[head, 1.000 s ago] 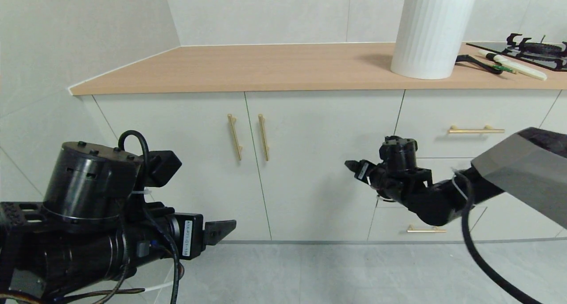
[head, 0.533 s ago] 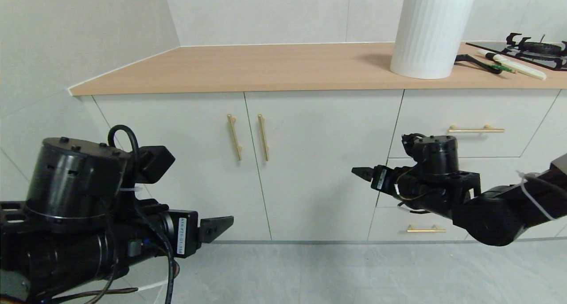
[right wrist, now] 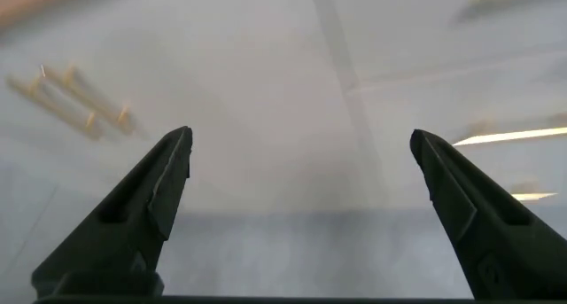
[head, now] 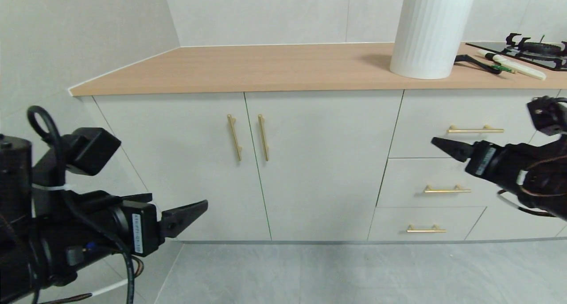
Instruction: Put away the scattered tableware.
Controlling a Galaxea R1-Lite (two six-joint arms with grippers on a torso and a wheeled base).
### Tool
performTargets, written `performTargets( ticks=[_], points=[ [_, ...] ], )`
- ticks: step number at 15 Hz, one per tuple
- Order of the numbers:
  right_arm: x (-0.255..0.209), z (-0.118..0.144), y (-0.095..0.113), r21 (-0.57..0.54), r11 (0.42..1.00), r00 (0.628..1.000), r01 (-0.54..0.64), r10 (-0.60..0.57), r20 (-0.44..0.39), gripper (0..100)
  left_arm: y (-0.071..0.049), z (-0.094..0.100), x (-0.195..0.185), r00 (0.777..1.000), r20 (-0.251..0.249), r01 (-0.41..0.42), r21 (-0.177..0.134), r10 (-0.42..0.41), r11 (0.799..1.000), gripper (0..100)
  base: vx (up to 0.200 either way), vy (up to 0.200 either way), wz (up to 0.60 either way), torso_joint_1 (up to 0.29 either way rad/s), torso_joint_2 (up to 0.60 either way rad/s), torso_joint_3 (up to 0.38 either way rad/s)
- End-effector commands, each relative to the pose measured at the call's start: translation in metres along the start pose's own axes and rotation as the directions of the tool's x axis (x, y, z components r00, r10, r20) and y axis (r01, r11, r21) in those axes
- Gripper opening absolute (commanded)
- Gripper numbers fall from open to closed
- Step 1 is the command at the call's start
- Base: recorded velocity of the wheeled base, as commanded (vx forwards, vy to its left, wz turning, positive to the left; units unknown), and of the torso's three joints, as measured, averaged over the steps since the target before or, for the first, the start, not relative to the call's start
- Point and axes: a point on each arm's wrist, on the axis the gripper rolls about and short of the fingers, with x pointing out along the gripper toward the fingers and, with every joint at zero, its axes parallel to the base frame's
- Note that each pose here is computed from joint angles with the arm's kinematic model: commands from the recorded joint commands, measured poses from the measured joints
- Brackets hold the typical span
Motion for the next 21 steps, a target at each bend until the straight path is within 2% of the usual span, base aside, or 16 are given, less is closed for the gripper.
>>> performTargets(
  ticks=[1, 2, 3, 4, 5, 7, 8, 9, 10, 11, 13, 14, 16, 20, 21],
  points=[
    [-0.071, 0.021, -0.024, -0.035, 0.996, 0.978, 0.088, -0.08, 0.191, 100, 0.013, 0.0, -0.042, 0.989, 0.146, -0.025, -0.029, 0.028, 0.999, 100, 0.0, 0.0, 0.0, 0.0, 0.0, 0.0],
    [-0.09, 0.021, -0.033, -0.058, 0.988, 0.963, 0.142, -0.124, 0.239, 100, 0.02, -0.007, -0.066, 0.975, 0.217, -0.038, -0.003, 0.038, 0.999, 100, 0.0, 0.0, 0.0, 0.0, 0.0, 0.0],
    [-0.111, 0.018, -0.041, -0.077, 0.976, 0.941, 0.204, -0.174, 0.291, 100, 0.03, -0.019, -0.091, 0.953, 0.295, -0.08, 0.028, 0.068, 0.996, 100, 0.0, 0.0, 0.0, 0.0, 0.0, 0.0],
    [-0.132, 0.016, -0.046, -0.083, 0.963, 0.912, 0.256, -0.212, 0.352, 100, 0.039, -0.032, -0.116, 0.919, 0.379, -0.141, 0.066, 0.106, 0.988, 100, 0.0, 0.0, 0.0, 0.0, 0.0, 0.0],
    [-0.15, 0.011, -0.046, -0.085, 0.959, 0.898, 0.272, -0.221, 0.381, 100, 0.043, -0.04, -0.135, 0.883, 0.448, -0.185, 0.062, 0.138, 0.981, 100, 0.0, 0.0, 0.0, 0.0, 0.0, 0.0],
    [-0.192, -0.006, -0.04, -0.113, 0.961, 0.903, 0.251, -0.191, 0.384, 100, 0.046, -0.051, -0.171, 0.795, 0.576, -0.23, -0.006, 0.192, 0.973, 100, 0.0, 0.0, 0.0, 0.0, 0.0, 0.0],
    [-0.213, -0.017, -0.037, -0.151, 0.962, 0.917, 0.228, -0.16, 0.364, 100, 0.046, -0.057, -0.183, 0.758, 0.616, -0.248, -0.029, 0.213, 0.968, 100, 0.0, 0.0, 0.0, 0.0, 0.0, 0.0],
    [-0.233, -0.027, -0.033, -0.188, 0.966, 0.929, 0.177, -0.101, 0.356, 100, 0.046, -0.064, -0.191, 0.731, 0.643, -0.263, -0.047, 0.231, 0.964, 100, 0.0, 0.0, 0.0, 0.0, 0.0, 0.0],
    [-0.25, -0.038, -0.03, -0.215, 0.97, 0.94, 0.113, -0.034, 0.34, 100, 0.046, -0.072, -0.197, 0.713, 0.657, -0.275, -0.058, 0.244, 0.96, 100, 0.0, 0.0, 0.0, 0.0, 0.0, 0.0],
    [-0.254, -0.041, -0.03, -0.224, 0.971, 0.943, 0.088, -0.009, 0.332, 100, 0.045, -0.075, -0.198, 0.71, 0.658, -0.283, -0.062, 0.252, 0.957, 100, 0.0, 0.0, 0.0, 0.0, 0.0, 0.0],
    [-0.264, -0.056, -0.031, -0.245, 0.969, 0.961, -0.011, 0.078, 0.265, 100, 0.044, -0.092, -0.207, 0.691, 0.666, -0.312, -0.076, 0.281, 0.947, 100, 0.0, 0.0, 0.0, 0.0, 0.0, 0.0],
    [-0.265, -0.059, -0.035, -0.243, 0.967, 0.967, -0.075, 0.13, 0.217, 100, 0.042, -0.099, -0.211, 0.689, 0.676, -0.299, -0.061, 0.26, 0.952, 100, 0.0, 0.0, 0.0, 0.0, 0.0, 0.0],
    [-0.272, -0.065, -0.041, -0.248, 0.957, 0.962, -0.153, 0.202, 0.185, 100, 0.04, -0.108, -0.215, 0.685, 0.69, -0.284, -0.043, 0.235, 0.958, 100, 0.0, 0.0, 0.0, 0.0, 0.0, 0.0],
    [-0.28, -0.078, -0.041, -0.232, 0.972, 0.97, -0.024, 0.078, 0.229, 100, 0.039, -0.113, -0.207, 0.692, 0.662, -0.33, -0.064, 0.287, 0.942, 100, 0.0, 0.0, 0.0, 0.0, 0.0, 0.0],
    [-0.282, -0.081, -0.041, -0.224, 0.975, 0.969, 0.013, 0.043, 0.244, 100, 0.035, -0.12, -0.205, 0.673, 0.664, -0.369, -0.08, 0.326, 0.926, 100, 0.0, 0.0, 0.0, 0.0, 0.0, 0.0]
  ],
)
